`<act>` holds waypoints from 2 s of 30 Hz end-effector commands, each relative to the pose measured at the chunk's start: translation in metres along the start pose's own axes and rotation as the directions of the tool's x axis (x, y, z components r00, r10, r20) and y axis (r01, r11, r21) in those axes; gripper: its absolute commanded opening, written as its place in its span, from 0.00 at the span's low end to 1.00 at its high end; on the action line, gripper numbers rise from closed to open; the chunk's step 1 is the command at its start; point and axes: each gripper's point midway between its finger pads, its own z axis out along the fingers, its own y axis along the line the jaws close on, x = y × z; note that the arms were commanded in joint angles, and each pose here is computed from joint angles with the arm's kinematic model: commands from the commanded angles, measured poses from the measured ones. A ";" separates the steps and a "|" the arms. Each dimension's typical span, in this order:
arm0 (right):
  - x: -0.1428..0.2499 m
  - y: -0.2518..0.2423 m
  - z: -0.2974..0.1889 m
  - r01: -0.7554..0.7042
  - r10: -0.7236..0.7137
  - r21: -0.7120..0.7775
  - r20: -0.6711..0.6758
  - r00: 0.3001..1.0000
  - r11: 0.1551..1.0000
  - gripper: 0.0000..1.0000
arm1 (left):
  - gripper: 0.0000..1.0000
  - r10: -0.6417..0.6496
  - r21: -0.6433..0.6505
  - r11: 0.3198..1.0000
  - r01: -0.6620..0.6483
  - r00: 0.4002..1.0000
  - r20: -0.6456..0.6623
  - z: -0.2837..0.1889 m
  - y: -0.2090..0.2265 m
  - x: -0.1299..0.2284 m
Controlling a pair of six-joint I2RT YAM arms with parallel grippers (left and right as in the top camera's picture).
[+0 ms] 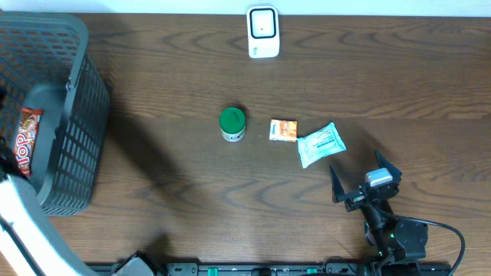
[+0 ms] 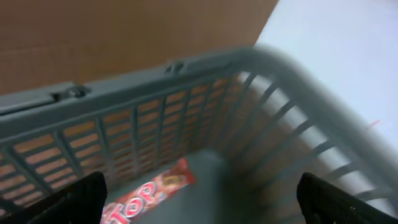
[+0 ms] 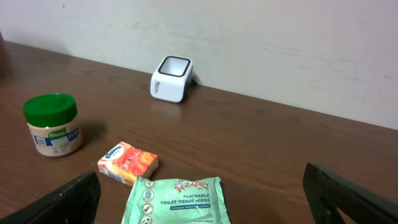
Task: Scan the item barcode
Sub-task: 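Reach the left gripper into the basket and grasp the red Top bar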
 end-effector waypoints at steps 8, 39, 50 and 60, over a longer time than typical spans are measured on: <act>0.001 0.002 0.000 0.007 -0.007 -0.008 -0.001 1.000 1.000 0.99 | 0.98 0.406 0.014 0.904 -0.427 0.849 -0.339 0.090 0.037 0.100; 0.001 0.002 0.000 0.007 -0.007 -0.008 -0.001 1.000 1.000 0.99 | 0.98 0.498 0.118 0.837 -0.534 0.655 -0.568 0.165 0.091 0.212; 0.001 0.002 0.000 0.007 -0.007 -0.008 -0.001 1.000 1.000 0.99 | 0.98 0.449 0.093 0.858 -0.505 0.649 -0.614 0.180 0.114 0.238; 0.001 0.002 0.000 0.007 -0.007 -0.008 -0.001 1.000 1.000 0.99 | 0.30 0.331 0.031 0.907 -0.421 0.663 -0.672 0.176 0.120 0.260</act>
